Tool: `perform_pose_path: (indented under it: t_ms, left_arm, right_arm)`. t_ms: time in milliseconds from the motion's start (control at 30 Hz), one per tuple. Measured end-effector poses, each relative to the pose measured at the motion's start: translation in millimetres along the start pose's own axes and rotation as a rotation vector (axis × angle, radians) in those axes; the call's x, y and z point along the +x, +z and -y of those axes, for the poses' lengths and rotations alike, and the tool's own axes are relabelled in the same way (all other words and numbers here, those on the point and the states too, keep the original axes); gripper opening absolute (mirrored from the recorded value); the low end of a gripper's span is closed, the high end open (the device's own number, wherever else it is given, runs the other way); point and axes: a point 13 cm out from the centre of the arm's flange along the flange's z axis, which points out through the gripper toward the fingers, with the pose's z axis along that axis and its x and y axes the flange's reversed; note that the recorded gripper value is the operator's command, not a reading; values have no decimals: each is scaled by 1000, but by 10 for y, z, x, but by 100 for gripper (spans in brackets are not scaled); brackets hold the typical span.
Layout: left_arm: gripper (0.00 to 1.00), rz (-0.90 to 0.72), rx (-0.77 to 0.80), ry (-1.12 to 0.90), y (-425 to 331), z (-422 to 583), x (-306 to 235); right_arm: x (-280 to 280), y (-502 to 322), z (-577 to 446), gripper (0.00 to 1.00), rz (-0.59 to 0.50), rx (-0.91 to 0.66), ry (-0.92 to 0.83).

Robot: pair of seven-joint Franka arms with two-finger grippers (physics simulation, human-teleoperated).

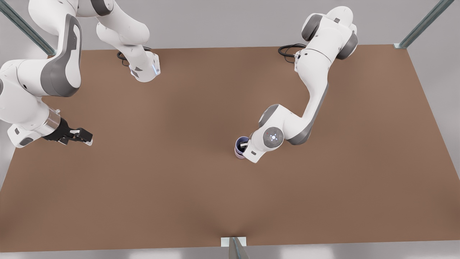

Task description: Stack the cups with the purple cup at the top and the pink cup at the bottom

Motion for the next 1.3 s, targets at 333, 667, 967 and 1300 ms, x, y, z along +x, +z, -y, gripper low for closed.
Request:
perform_pose_path:
  t_ms: [333,667,967,1300]
  left_arm:
    - [24,-12,-10,-28,123,-23,-22]
    - [56,-7,-20,-38,203,-37,-62]
    - [98,6,-15,-39,99,-26,-52]
    - [100,165,-147,-132,-1659,-1619,-504]
  right_arm:
    - [-1,1,1,100,0,0,-12]
    - [-4,0,-9,100,2,0,-20]
    - [-2,-8,0,100,3,1,-22]
    - [-5,-4,40,100,2,5,-20]
